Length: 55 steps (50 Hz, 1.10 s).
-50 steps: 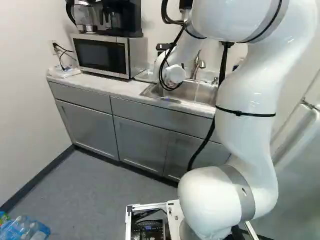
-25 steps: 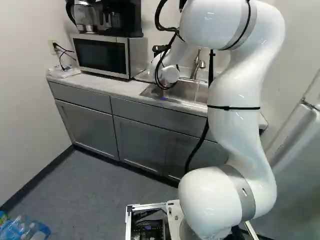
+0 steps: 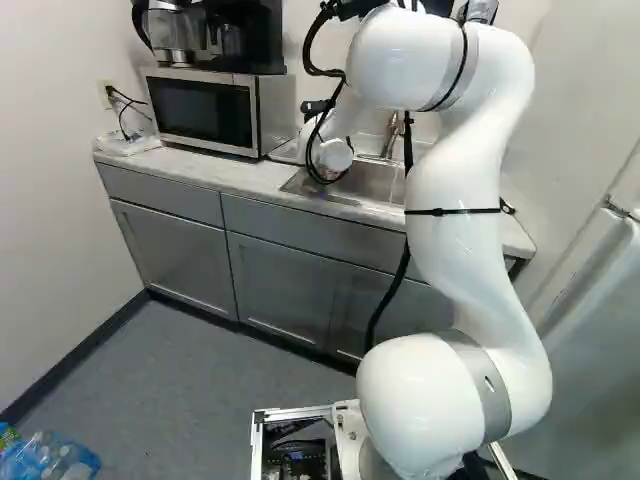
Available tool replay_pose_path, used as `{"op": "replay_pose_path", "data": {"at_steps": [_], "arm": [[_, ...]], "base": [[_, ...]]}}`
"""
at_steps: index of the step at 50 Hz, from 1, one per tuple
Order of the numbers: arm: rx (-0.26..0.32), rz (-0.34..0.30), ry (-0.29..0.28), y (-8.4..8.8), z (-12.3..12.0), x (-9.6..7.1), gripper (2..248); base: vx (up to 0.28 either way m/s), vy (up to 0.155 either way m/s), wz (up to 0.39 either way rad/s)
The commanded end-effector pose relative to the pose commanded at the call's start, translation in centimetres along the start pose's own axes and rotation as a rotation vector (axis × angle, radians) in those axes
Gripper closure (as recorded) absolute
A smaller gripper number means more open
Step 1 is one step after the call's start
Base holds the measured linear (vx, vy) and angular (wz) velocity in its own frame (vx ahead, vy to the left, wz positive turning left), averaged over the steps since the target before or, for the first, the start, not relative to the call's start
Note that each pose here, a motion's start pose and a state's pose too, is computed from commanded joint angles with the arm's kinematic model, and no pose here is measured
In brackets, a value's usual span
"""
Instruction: Rinse the cup and place it in the tray
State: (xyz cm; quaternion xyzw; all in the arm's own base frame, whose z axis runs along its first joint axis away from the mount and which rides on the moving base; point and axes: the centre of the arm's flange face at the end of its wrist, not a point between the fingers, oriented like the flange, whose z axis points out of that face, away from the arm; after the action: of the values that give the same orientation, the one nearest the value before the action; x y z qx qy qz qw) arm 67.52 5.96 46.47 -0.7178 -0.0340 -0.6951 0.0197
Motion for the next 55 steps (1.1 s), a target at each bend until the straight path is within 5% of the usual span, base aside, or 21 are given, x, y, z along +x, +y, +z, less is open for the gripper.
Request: {"op": "replay_pose_path", "data": {"at_steps": [55], "arm": [[0.001, 0.000, -0.022, -0.01, 0.00, -0.19, 128]], "base": [[0.000, 0.000, 0.000]]}}
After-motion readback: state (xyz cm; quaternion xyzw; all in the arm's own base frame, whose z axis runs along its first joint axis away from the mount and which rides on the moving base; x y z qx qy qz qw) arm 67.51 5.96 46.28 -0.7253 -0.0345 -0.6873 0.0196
